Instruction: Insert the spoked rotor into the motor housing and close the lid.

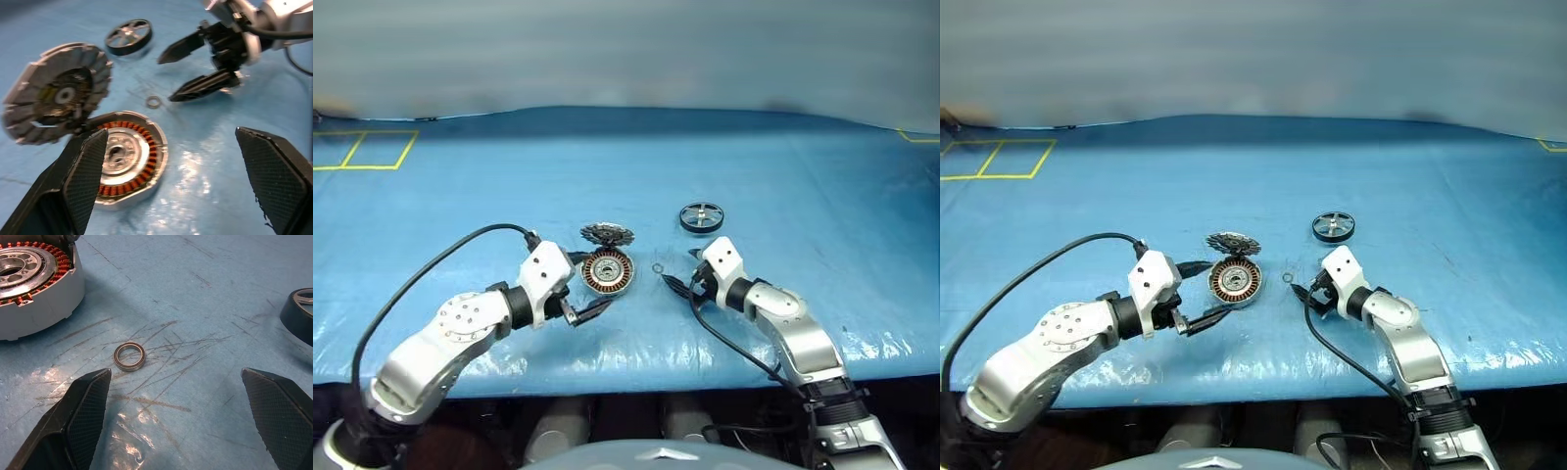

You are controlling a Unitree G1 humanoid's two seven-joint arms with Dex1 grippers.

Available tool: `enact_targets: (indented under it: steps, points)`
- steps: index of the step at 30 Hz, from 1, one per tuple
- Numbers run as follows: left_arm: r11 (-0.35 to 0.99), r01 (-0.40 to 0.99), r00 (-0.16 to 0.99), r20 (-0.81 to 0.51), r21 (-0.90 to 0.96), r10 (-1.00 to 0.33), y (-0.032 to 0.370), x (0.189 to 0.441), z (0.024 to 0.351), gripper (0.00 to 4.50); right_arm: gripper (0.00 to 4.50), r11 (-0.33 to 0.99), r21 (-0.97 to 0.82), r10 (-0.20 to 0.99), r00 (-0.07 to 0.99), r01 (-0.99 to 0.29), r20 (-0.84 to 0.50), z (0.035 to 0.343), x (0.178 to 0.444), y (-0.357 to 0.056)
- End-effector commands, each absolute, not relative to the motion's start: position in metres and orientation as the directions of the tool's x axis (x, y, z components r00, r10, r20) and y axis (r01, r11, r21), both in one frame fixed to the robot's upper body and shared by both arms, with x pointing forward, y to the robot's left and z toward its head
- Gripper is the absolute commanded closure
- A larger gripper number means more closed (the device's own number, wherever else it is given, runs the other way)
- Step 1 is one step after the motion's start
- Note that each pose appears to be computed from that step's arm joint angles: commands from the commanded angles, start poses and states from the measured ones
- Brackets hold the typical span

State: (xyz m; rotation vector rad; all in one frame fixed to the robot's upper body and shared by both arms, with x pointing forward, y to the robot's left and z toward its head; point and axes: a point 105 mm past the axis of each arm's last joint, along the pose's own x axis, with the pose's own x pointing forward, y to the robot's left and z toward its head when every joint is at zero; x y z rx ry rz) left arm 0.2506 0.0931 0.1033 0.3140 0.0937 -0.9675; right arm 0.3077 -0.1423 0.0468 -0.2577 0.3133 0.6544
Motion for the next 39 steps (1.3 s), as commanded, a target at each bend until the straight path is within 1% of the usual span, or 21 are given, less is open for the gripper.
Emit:
enact_targets:
  steps: [1, 3, 4, 6, 7, 9, 13, 16, 20, 25, 28, 34, 36, 37, 39]
  points:
    - [0.500, 0.838, 0.539, -0.193, 0.217, -0.820, 0.088, 0.250, 0.091, 0.08, 0.00, 0.773, -0.154, 0.548, 0.770, -0.616, -0.327, 0.061, 0.305, -0.141]
    - [0.498, 0.848, 0.527, -0.192, 0.181, -0.828, 0.088, 0.249, 0.085, 0.08, 0.00, 0.779, -0.151, 0.540, 0.774, -0.608, -0.330, 0.062, 0.303, -0.143]
    - [0.499, 0.848, 0.525, -0.161, 0.178, -0.835, 0.088, 0.249, 0.087, 0.08, 0.00, 0.786, -0.149, 0.532, 0.779, -0.600, -0.331, 0.062, 0.302, -0.144]
    - [0.491, 0.865, 0.500, -0.093, 0.102, -0.861, 0.093, 0.245, 0.090, 0.08, 0.00, 0.797, -0.144, 0.519, 0.787, -0.587, -0.335, 0.061, 0.301, -0.146]
    - [0.495, 0.864, 0.502, -0.086, 0.091, -0.861, 0.098, 0.244, 0.089, 0.08, 0.00, 0.799, -0.140, 0.519, 0.788, -0.585, -0.331, 0.062, 0.301, -0.145]
    - [0.499, 0.861, 0.508, -0.101, 0.104, -0.856, 0.107, 0.244, 0.083, 0.08, 0.00, 0.800, -0.124, 0.528, 0.787, -0.587, -0.318, 0.064, 0.301, -0.141]
    - [0.502, 0.859, 0.511, -0.128, 0.098, -0.850, 0.115, 0.244, 0.071, 0.08, 0.00, 0.769, -0.119, 0.558, 0.750, -0.628, -0.355, 0.053, 0.302, -0.127]
    - [0.527, 0.846, 0.533, -0.089, 0.087, -0.841, 0.117, 0.245, 0.074, 0.08, 0.00, 0.747, -0.101, 0.590, 0.726, -0.657, -0.354, 0.050, 0.303, -0.115]
    - [0.536, 0.837, 0.545, -0.080, 0.113, -0.835, 0.119, 0.246, 0.078, 0.08, 0.00, 0.734, -0.082, 0.611, 0.708, -0.674, -0.355, 0.043, 0.306, -0.102]
    - [0.560, 0.818, 0.571, -0.068, 0.135, -0.818, 0.119, 0.250, 0.080, 0.08, 0.00, 0.757, -0.084, 0.581, 0.726, -0.648, -0.368, 0.033, 0.316, -0.101]
    - [0.569, 0.811, 0.580, -0.055, 0.140, -0.813, 0.118, 0.251, 0.082, 0.04, 0.65, 0.759, -0.084, 0.566, 0.719, -0.645, -0.404, 0.024, 0.316, -0.106]
    - [0.579, 0.801, 0.592, -0.059, 0.151, -0.804, 0.122, 0.249, 0.084, 0.04, 2.56, 0.761, -0.076, 0.560, 0.711, -0.644, -0.425, 0.019, 0.312, -0.109]
    - [0.582, 0.799, 0.595, -0.060, 0.152, -0.802, 0.123, 0.248, 0.083, 0.04, 3.30, 0.760, -0.080, 0.557, 0.711, -0.645, -0.430, 0.017, 0.310, -0.110]
    - [0.583, 0.799, 0.596, -0.060, 0.150, -0.801, 0.123, 0.247, 0.083, 0.04, 3.56, 0.759, -0.081, 0.558, 0.709, -0.646, -0.431, 0.017, 0.309, -0.110]
    - [0.583, 0.799, 0.596, -0.061, 0.149, -0.801, 0.123, 0.246, 0.083, 0.04, 3.56, 0.758, -0.076, 0.563, 0.708, -0.648, -0.427, 0.019, 0.307, -0.110]
